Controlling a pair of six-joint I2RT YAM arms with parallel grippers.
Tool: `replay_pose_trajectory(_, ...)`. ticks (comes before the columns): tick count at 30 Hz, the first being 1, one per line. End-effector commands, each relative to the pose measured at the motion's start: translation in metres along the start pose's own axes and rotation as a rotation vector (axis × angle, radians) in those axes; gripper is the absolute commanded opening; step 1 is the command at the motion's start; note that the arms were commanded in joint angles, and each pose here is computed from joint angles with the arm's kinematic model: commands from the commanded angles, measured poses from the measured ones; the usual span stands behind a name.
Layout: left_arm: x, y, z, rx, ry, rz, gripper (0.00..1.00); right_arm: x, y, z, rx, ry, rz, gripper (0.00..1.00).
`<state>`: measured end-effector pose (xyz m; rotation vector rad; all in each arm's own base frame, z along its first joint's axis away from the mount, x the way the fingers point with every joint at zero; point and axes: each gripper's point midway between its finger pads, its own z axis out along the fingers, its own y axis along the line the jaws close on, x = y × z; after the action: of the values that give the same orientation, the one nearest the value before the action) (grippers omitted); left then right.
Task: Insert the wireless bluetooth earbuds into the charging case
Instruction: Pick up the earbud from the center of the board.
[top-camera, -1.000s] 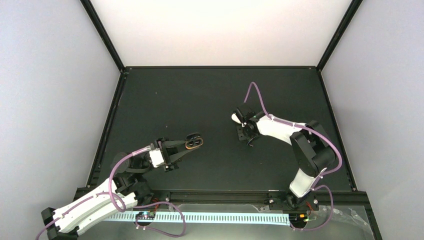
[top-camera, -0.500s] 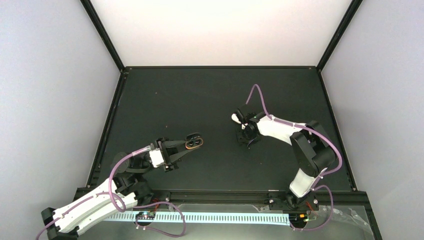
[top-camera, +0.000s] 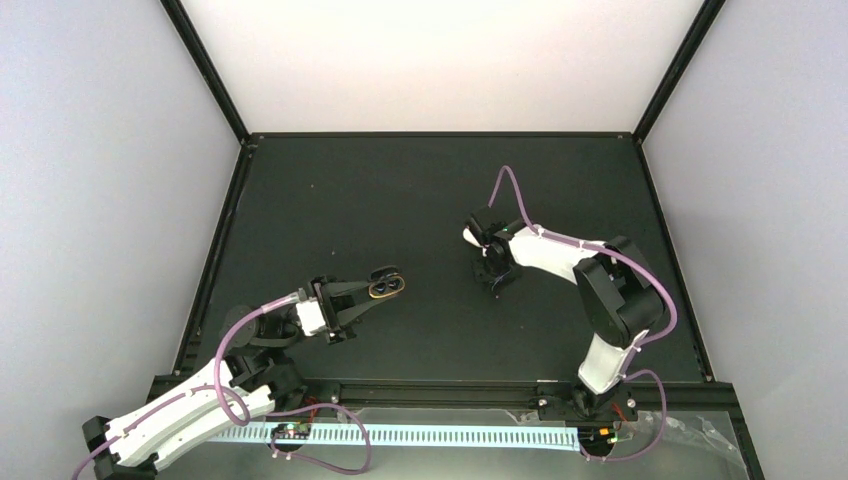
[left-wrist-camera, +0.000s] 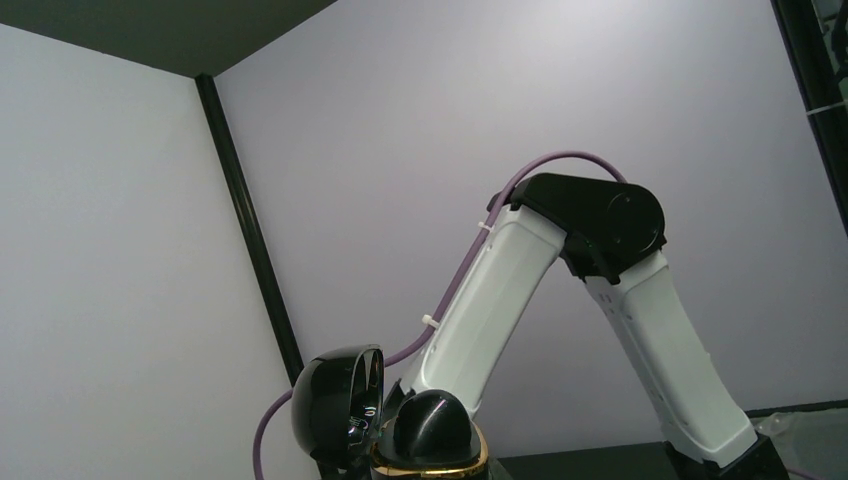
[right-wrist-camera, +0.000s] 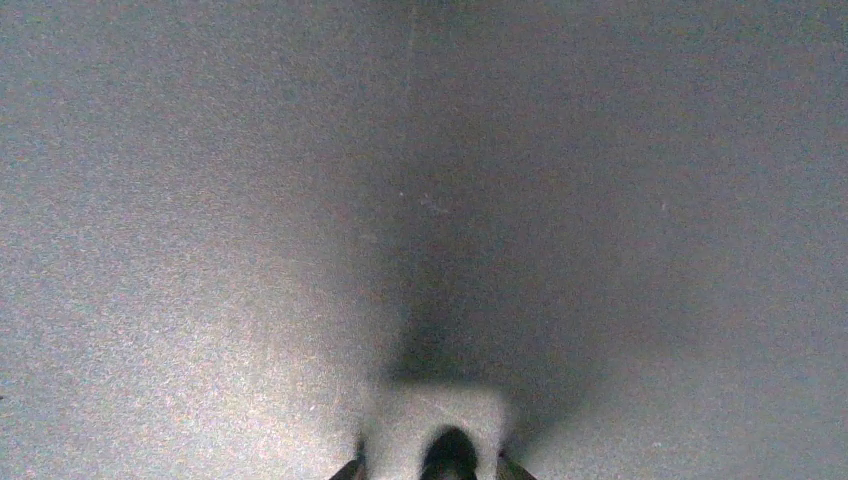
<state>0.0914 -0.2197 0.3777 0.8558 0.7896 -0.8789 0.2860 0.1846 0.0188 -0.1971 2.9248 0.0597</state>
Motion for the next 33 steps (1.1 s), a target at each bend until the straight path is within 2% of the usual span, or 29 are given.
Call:
replay_pose_trajectory(1,-0.006,0.003,-0.001,-0.011,-0.013,0.018,0.02,-0.004,-0.005,0.002,0.033,0.006,-0.032,0.32)
replay_pose_trajectory(12,-0.006,0.003,0.0,-0.01,-0.013,0.018,0.02,0.009,-0.006,0.012,0.029,0.044,-0.045,0.21)
replay_pose_trajectory(29,-0.005,0.003,0.0,-0.01,-0.011,0.016,0.02,0.011,-0.003,0.009,0.007,0.034,-0.033,0.01)
replay_pose_trajectory(33,-0.005,0.003,0.0,-0.009,-0.011,0.016,0.02,0.009,-0.005,0.005,0.009,0.01,-0.019,0.01)
